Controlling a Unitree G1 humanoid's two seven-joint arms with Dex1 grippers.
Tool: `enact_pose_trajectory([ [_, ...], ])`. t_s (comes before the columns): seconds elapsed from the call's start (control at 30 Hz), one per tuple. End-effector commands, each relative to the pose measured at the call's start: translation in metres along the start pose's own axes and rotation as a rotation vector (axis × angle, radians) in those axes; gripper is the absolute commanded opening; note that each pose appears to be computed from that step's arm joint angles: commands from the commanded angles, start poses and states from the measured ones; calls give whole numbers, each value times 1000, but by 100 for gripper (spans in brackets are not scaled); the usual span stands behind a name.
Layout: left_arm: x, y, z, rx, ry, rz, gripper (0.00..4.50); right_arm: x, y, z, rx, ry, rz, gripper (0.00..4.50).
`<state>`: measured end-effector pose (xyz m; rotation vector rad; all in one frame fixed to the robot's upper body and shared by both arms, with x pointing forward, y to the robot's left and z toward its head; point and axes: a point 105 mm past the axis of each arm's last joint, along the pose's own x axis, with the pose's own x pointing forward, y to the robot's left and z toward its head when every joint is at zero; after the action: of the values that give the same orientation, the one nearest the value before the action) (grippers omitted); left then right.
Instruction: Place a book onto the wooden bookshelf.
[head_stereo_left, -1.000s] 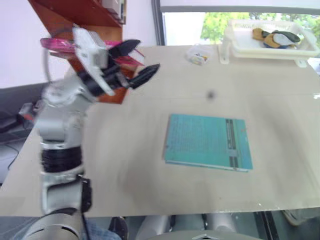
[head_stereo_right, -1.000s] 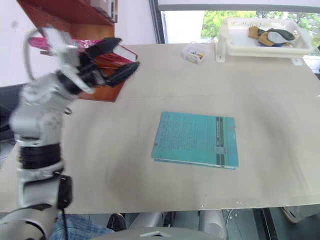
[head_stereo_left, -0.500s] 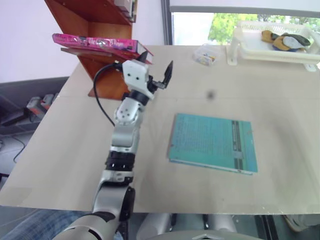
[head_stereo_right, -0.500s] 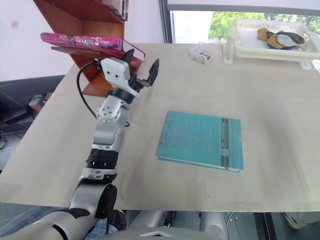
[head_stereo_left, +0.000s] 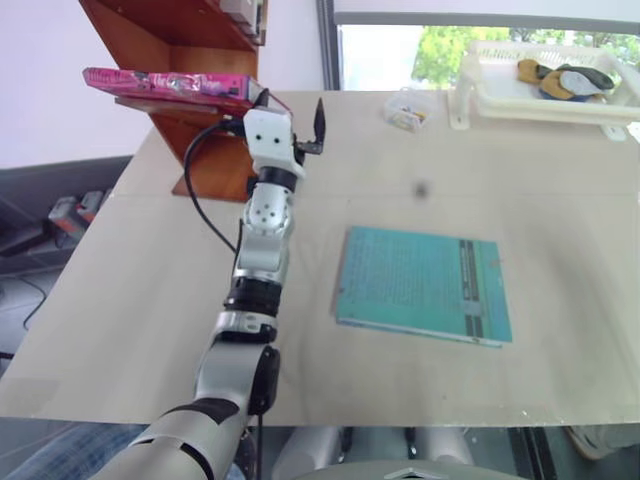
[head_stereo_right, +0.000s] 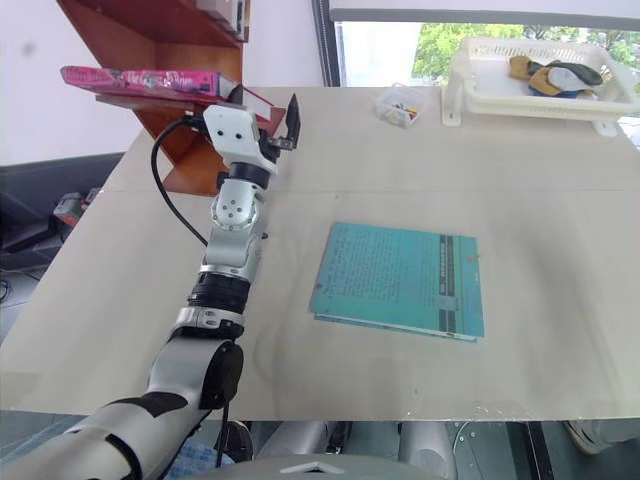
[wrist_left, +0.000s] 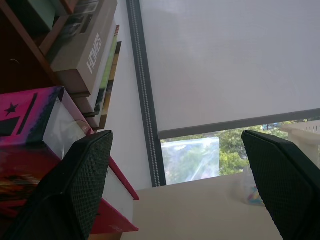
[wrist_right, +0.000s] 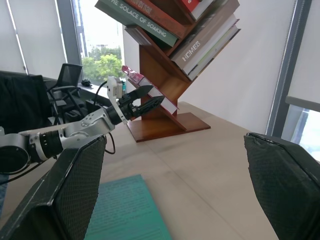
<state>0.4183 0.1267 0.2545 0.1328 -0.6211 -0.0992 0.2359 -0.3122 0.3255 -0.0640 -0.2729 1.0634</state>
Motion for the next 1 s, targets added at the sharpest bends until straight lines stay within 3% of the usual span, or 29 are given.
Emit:
enact_pose_trajectory([
  [0.03, 6, 14, 13, 5, -49, 31, 444, -2, 7, 16, -62, -9, 16, 450],
  [0.23, -11, -18, 8, -56, -2, -183, 444, -3, 6, 3, -38, 29, 3, 450],
  [0.47, -67, -21, -20, -183, 237, -424, 444, -9, 10, -21, 29, 91, -18, 450],
  [0.63, -110, 9, -42, -218, 467, -422, 444, -20, 14, -93, 174, 282, -51, 450],
  [0.83, -186, 36, -35, -254, 657, -524, 444, -50, 12, -173, 183, 517, -165, 450],
  [1.0, -219, 57, -33, -203, 750, -528, 444, -67, 4, -191, 143, 533, -255, 450],
])
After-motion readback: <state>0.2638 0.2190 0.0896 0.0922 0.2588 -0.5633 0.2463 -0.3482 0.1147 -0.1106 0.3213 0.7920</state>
